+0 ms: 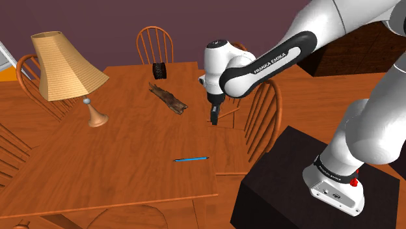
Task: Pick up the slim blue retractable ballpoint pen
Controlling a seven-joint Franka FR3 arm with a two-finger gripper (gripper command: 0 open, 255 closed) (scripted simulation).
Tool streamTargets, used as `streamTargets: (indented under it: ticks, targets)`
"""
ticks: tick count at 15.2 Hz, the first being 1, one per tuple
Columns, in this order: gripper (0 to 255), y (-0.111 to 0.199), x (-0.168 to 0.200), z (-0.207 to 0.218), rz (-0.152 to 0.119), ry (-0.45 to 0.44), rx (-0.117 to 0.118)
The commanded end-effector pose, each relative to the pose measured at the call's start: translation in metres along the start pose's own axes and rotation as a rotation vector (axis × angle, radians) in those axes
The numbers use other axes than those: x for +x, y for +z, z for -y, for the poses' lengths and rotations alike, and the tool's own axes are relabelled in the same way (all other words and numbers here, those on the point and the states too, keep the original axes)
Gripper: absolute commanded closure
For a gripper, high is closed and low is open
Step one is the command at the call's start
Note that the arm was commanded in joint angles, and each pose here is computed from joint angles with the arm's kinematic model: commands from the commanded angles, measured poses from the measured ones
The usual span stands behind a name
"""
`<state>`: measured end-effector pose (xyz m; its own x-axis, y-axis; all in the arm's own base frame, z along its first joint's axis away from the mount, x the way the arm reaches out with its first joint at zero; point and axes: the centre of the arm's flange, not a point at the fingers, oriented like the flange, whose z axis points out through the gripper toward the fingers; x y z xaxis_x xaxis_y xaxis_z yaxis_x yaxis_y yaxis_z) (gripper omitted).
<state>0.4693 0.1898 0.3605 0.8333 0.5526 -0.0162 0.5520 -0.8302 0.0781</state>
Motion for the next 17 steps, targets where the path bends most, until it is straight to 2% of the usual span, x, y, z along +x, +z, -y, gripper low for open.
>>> streamTargets:
  ticks: [1,13,17]
  targets:
    - [0,0.022,0.015,0.012,0.008,-0.042,0.005]
    - [0,0.139,0.078,0.1,0.059,-0.286,0.034]
    - [0,0.161,0.081,0.107,0.062,-0.299,0.036]
